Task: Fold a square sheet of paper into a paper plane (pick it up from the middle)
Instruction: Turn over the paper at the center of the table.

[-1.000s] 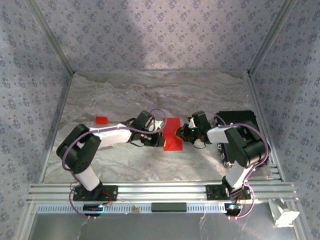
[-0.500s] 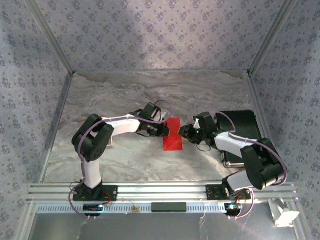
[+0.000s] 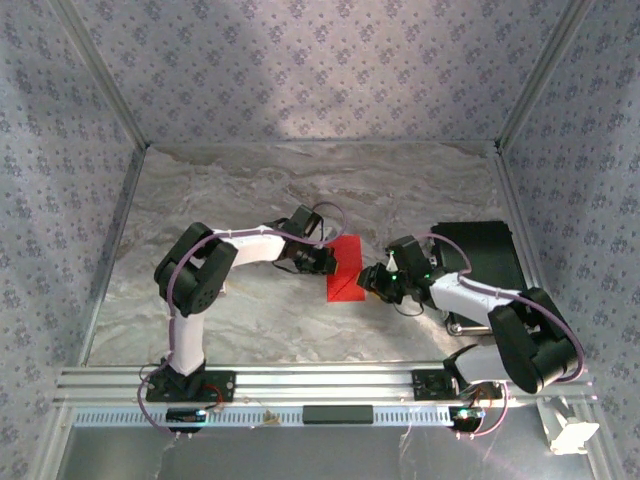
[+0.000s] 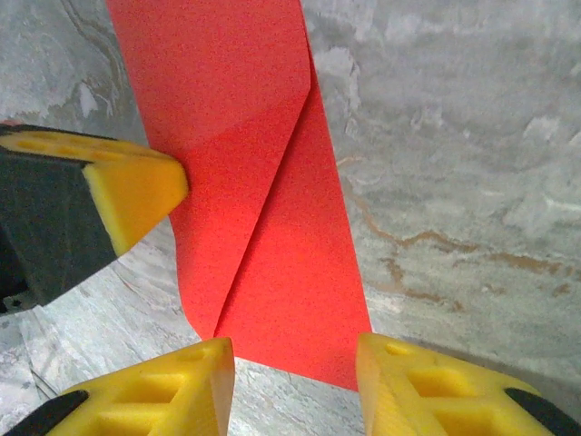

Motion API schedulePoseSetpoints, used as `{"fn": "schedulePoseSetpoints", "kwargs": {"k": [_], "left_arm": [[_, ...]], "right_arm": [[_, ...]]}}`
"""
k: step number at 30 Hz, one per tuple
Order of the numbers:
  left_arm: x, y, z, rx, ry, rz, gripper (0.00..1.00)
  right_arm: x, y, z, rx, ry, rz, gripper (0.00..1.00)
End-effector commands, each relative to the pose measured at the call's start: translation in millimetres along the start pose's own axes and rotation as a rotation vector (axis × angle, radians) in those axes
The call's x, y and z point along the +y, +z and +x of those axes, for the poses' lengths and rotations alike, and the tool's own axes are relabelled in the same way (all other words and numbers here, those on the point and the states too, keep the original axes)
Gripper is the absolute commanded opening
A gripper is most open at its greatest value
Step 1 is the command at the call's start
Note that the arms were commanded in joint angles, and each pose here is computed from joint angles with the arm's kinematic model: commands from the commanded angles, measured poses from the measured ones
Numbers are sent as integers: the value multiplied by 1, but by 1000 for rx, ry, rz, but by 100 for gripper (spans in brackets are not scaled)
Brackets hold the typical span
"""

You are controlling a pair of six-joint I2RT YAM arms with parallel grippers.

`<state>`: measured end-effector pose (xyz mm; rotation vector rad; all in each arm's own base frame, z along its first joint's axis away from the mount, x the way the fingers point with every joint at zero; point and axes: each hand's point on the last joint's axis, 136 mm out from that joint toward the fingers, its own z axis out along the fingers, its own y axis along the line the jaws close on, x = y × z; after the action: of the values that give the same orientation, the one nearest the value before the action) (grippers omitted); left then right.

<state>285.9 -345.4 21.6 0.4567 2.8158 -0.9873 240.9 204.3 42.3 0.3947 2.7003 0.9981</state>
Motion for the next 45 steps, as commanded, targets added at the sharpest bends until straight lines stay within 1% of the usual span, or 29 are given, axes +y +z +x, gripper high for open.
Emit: {"fn": "schedulePoseSetpoints", "kwargs": {"k": [1,5,10,15,20,31,34,39,45], "left_arm": [[18,4,19,52,-11,-52,2],[19,4,24,63,-21,-41,2],[15,3,26,62,-23,-27,2],[14,3,25,60,-21,-28,1],[15,3,26,59,-19,-32,1],[14,2,25,52,-19,-28,1],[14,2,25,51,-22,-23,1],[13,2,24,48,-25,-17,1],[10,0,22,40,-30,-3,1]], "right_arm": [[-10,2,11,29,32,38,42],[-7,7,15,60,36,30,42],[-9,8,18,69,37,72,42],[-2,14,19,92,32,47,42],[0,20,17,88,39,33,42],[25,17,0,45,-13,-16,42],[26,17,-5,38,-6,-11,42],[33,20,-14,36,5,-41,44],[33,21,-26,17,21,-52,43]]}}
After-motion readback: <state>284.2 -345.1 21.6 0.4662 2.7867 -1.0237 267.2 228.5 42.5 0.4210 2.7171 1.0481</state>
